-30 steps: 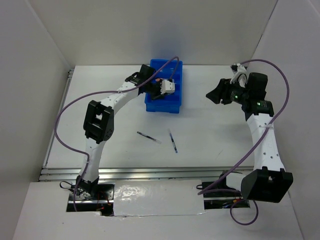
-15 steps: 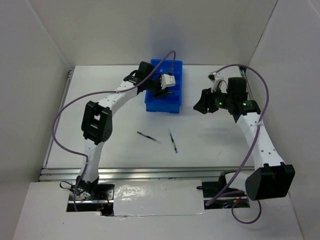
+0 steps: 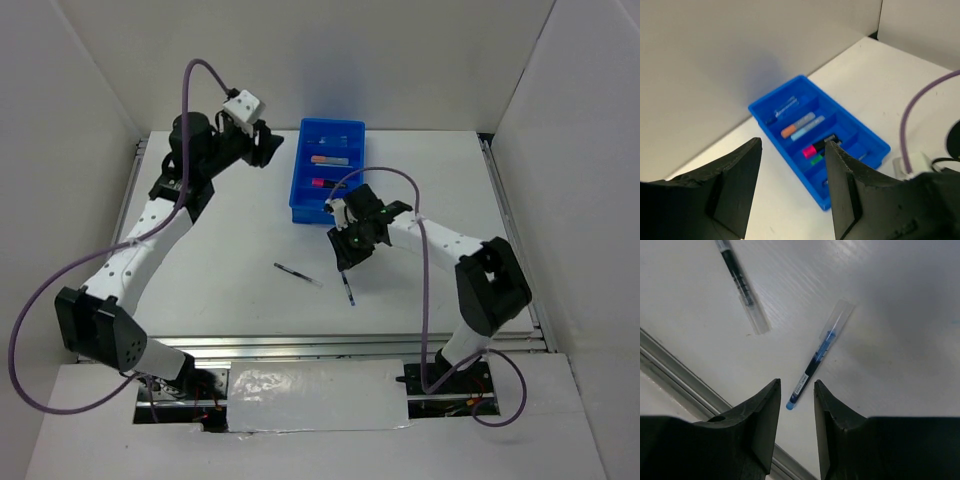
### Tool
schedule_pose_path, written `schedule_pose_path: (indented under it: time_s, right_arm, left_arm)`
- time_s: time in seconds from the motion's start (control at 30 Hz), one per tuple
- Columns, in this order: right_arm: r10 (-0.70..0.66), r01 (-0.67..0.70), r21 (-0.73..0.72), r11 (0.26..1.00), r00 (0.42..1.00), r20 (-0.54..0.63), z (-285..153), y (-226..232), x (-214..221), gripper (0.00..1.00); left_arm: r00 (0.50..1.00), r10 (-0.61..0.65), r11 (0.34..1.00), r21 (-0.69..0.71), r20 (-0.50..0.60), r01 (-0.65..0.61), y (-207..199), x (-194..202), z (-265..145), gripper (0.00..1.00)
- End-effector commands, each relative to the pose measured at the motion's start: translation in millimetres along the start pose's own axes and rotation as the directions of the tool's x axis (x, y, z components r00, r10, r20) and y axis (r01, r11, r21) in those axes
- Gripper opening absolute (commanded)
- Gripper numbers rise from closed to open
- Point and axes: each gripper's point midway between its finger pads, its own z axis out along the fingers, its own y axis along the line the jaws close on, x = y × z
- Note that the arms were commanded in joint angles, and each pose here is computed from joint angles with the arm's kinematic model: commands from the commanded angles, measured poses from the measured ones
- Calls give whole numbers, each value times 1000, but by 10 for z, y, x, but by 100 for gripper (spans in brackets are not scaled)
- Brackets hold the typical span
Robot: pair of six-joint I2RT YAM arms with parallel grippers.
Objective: Sort the stationery into containers
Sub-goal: Grab a piece of stationery with the right arm
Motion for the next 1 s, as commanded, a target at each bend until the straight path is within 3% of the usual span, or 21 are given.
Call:
schedule_pose_path:
  time_s: [0.0, 0.17, 0.5, 0.6, 0.63, 0.7, 0.87, 0.97]
  right_arm:
    - [7, -5, 71, 997, 999, -37, 106, -34, -71, 40]
    - [45, -33, 104, 994, 993, -110, 350, -50, 101, 42]
    - [57, -24, 155, 988, 975, -215, 661, -157, 337, 39]
    - [48, -6, 175, 985, 970, -237, 714, -198, 390, 33]
    - [46, -3, 178, 984, 969, -242, 714, -218, 404, 22]
    - [-6, 45, 161, 986, 972, -234, 641, -237, 355, 15]
    - [-234, 236, 79, 968, 971, -37, -6, -175, -262, 5]
    - [-404, 396, 81, 914, 907, 117, -480, -105, -823, 0]
  left_arm:
    - [997, -54, 997, -58, -51, 51, 36, 233, -238, 65]
    - [993, -83, 990, -118, -82, 73, 78, 387, -596, 66]
    - [993, -55, 988, -148, -100, 40, 89, 429, -859, 66]
    - [990, -60, 989, -145, -125, 42, 77, 499, -903, 66]
    - [990, -59, 989, -144, -128, 40, 76, 506, -905, 66]
    - [990, -49, 988, -151, -129, 30, 102, 497, -918, 66]
    - [991, -39, 990, -137, -130, 21, 123, 500, -898, 66]
    - [992, -46, 992, -125, -119, 31, 117, 493, -854, 66]
